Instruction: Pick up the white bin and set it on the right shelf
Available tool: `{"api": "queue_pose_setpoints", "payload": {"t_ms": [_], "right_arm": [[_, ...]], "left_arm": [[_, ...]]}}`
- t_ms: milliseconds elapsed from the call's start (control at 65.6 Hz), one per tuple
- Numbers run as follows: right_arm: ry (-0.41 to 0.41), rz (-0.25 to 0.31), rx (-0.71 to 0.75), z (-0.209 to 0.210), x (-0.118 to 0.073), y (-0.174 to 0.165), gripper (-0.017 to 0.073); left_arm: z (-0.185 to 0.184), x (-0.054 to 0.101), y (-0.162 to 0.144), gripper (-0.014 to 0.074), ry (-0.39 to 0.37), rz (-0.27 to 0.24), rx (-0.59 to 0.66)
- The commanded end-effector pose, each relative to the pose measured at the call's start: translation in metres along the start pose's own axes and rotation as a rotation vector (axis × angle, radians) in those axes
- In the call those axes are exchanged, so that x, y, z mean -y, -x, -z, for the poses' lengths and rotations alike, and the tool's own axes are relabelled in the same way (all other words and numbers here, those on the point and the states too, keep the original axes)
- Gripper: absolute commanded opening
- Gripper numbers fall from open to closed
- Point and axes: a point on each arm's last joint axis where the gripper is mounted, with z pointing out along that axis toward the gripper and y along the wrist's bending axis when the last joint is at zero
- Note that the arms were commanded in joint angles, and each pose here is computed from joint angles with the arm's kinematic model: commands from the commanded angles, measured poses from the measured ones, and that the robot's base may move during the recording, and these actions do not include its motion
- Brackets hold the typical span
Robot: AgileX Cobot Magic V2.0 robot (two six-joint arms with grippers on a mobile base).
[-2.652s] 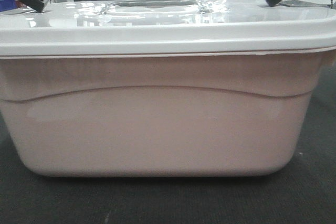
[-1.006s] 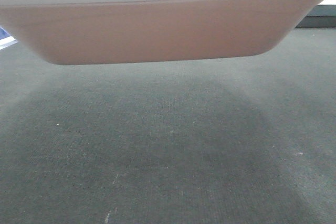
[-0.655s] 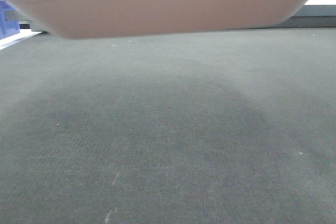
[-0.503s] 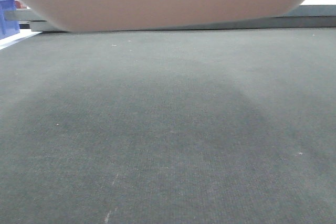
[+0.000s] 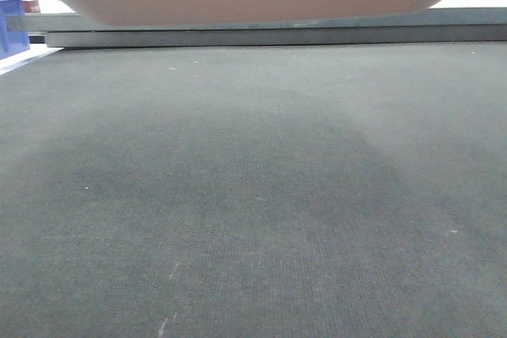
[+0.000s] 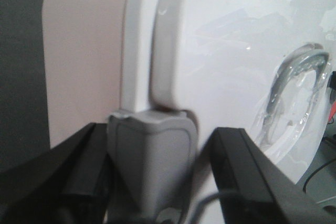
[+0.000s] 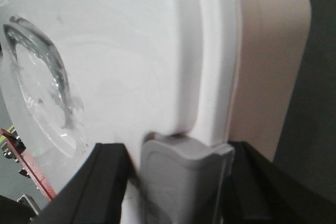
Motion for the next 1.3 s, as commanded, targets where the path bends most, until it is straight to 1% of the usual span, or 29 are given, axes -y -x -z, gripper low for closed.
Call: {"api": "queue_pose_setpoints", "payload": {"t_ms": [0, 30, 91, 198, 274, 351, 610, 701, 793, 1280], "right_arm": [[0.243, 0.01, 0.037, 0.009, -0.031, 0.007, 0.0393], [0.239, 0.009, 0.042, 0.009, -0.031, 0.008, 0.0393], [0.232, 0.008, 0.052, 0.009, -0.03, 0.009, 0.0393], [0.222, -0.001, 0.086, 0.009, -0.029, 0.012, 0.0393], [0.23, -0.017, 0.126, 0.009, -0.03, 0.015, 0.0393], [0.251, -0.031, 0.15, 0.01, -0.032, 0.018, 0.0393], [0.262, -0.039, 0.165, 0.01, -0.032, 0.019, 0.0393], [0.271, -0.05, 0.193, 0.011, -0.033, 0.022, 0.0393], [0.275, -0.048, 0.218, 0.012, -0.033, 0.024, 0.0393], [0.266, -0.048, 0.229, 0.012, -0.032, 0.025, 0.0393]], "left_arm": [[0.012, 0.04, 0.022, 0.0229, -0.237, 0.002, 0.119], [0.014, 0.042, 0.024, 0.0229, -0.231, -0.022, 0.108], [0.015, 0.044, 0.025, 0.0229, -0.224, -0.052, 0.09], [0.016, 0.046, 0.024, 0.0229, -0.226, -0.074, 0.056], [0.016, 0.048, 0.022, 0.0229, -0.242, -0.076, 0.041], [0.016, 0.048, 0.022, 0.0229, -0.242, -0.075, 0.041], [0.016, 0.046, 0.02, 0.0229, -0.225, -0.088, 0.013], [0.016, 0.047, 0.018, 0.0229, -0.235, -0.087, -0.002], [0.016, 0.047, 0.018, 0.0229, -0.236, -0.084, -0.001], [0.016, 0.046, 0.019, 0.0229, -0.226, -0.082, 0.008]]}}
